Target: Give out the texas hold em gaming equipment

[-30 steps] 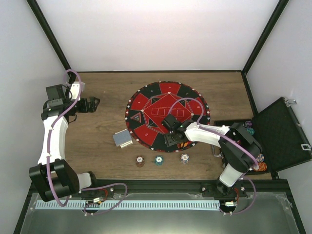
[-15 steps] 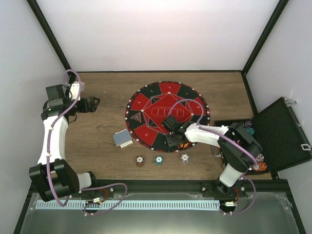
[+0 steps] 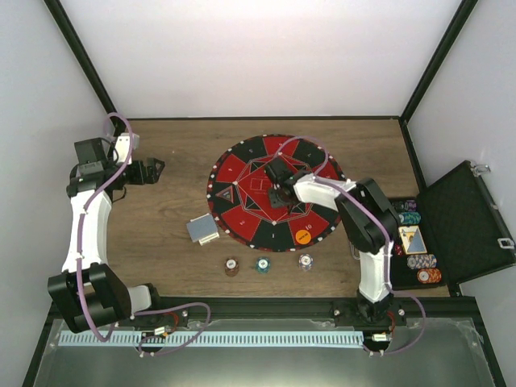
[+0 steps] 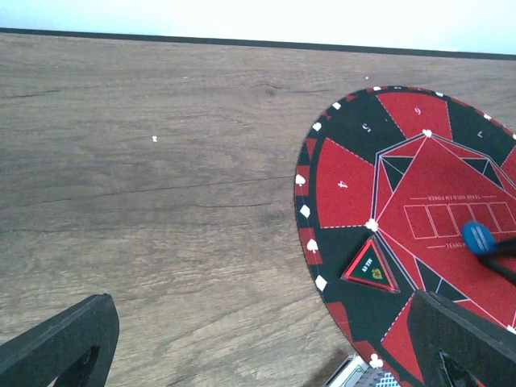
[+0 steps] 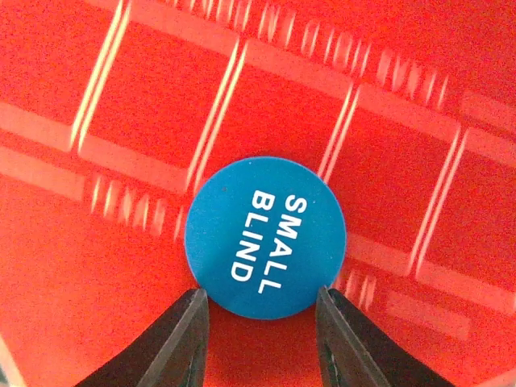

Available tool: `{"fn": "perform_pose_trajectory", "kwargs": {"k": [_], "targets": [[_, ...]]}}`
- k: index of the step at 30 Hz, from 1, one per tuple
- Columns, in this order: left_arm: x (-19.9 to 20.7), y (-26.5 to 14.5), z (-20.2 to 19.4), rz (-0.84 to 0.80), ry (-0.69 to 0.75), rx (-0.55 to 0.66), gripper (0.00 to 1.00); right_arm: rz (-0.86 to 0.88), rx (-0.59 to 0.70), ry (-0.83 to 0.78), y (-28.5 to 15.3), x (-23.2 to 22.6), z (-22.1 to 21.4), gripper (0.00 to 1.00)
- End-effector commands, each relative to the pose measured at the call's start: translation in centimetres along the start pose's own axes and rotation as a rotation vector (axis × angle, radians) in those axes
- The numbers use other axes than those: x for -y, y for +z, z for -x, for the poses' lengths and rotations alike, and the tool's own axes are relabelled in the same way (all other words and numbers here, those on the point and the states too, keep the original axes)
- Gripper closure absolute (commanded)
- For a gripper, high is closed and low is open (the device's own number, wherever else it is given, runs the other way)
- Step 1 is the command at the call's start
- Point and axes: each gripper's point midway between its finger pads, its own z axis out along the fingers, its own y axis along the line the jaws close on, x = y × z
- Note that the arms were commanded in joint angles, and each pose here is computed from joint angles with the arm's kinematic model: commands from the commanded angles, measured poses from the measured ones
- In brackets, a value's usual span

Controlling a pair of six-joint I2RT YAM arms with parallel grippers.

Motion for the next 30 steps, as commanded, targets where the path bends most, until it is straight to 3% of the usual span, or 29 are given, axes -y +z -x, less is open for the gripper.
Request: {"fn": "perform_pose_trajectory", "kwargs": {"k": [1, 11, 17, 23, 27, 30], "targets": [[0.0, 0.0, 0.3, -0.01, -0.014, -0.006, 0.0, -0.041, 0.086, 0.016, 2.1, 2.4, 6.3, 0.63], [-0.5, 0.3, 0.7, -0.003, -0.006, -0.033, 0.0, -0.075, 0.162, 0.079, 5.8, 4.8, 16.1, 0.62], [-0.2, 0.5, 0.1, -0.021, -0.016, -0.044, 0.0, -0.039, 0.116, 0.071, 9.1, 4.0, 16.4, 0.61], [-0.1, 0.5, -0.2, -0.027, -0.021, -0.046, 0.0, -0.038, 0.149, 0.078, 5.4, 4.3, 17.3, 0.55], [0.0, 0.4, -0.2, -0.029, -0.021, -0.042, 0.0, -0.037, 0.194, 0.08, 1.7, 4.9, 17.0, 0.32], [0.0, 0.3, -0.1, -0.026, -0.017, -0.035, 0.0, -0.023, 0.173, 0.081, 0.8, 5.0, 15.3, 0.27]]}}
